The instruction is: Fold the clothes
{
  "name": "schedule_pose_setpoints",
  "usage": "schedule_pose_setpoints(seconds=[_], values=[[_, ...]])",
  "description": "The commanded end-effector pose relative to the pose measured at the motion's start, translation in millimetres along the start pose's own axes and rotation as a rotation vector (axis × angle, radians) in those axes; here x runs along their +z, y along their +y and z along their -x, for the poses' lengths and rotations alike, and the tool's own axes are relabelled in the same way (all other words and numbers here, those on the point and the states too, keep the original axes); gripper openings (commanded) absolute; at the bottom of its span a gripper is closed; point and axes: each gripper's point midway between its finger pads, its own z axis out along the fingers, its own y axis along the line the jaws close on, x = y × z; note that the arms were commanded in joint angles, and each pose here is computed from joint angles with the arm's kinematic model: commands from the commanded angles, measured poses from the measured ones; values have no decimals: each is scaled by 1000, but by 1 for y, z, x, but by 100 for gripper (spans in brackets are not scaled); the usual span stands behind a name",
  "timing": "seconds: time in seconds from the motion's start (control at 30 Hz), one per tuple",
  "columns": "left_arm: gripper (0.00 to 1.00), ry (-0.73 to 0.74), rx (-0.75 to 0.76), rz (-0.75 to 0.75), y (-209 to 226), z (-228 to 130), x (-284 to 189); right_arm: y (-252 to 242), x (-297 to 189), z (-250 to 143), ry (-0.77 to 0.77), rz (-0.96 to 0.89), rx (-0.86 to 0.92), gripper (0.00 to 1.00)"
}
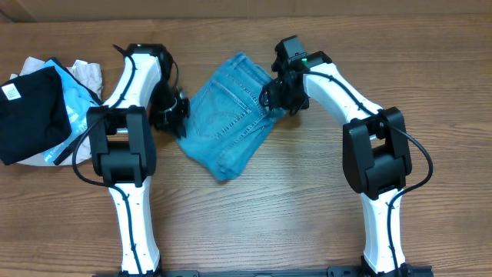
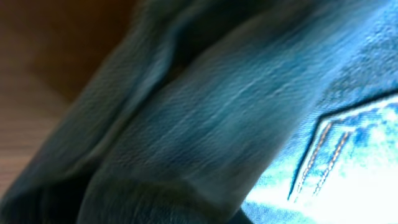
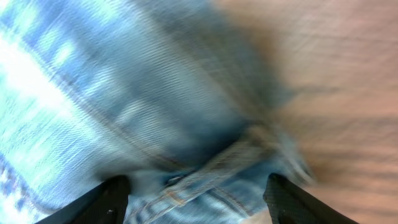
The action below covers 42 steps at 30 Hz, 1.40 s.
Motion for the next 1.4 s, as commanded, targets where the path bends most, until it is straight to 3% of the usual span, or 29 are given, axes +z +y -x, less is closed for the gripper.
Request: schedule_pose_setpoints(seconds=[0.0, 0.17, 0.37, 0.4, 0.47, 0.5, 0.6, 0.7, 0.83, 1.17, 1.37], values=[[9, 154, 36, -22, -6, -24, 30, -48, 6, 13, -27, -107, 61, 75], [9, 109, 128, -151, -37, -34, 4, -70, -16, 22, -18, -121, 64, 76], [15, -191, 224, -134, -50, -41, -76, -75, -62, 38, -32, -140, 84, 76], [29, -253, 240, -132, -52, -41, -90, -73, -72, 44, -47, -136, 82, 77], [77, -393, 279, -136, -59, -37, -119, -66, -94, 54, -80, -130, 76, 77], [85, -471, 299, -132, -62, -31, -134, -62, -104, 57, -91, -127, 72, 77], [93, -712, 365, -146, -76, -3, -177, -52, -122, 59, -104, -122, 59, 77], [92, -883, 412, -163, -89, 30, -204, -43, -128, 53, -85, -121, 54, 75], [90, -951, 467, -252, -109, 70, -199, -35, -126, 39, -33, -124, 38, 74], [95, -830, 529, -393, -139, 140, -117, -28, -147, 21, 4, -129, 47, 75], [97, -717, 576, -456, -168, 143, -70, -24, -170, 21, -42, -119, 43, 79]])
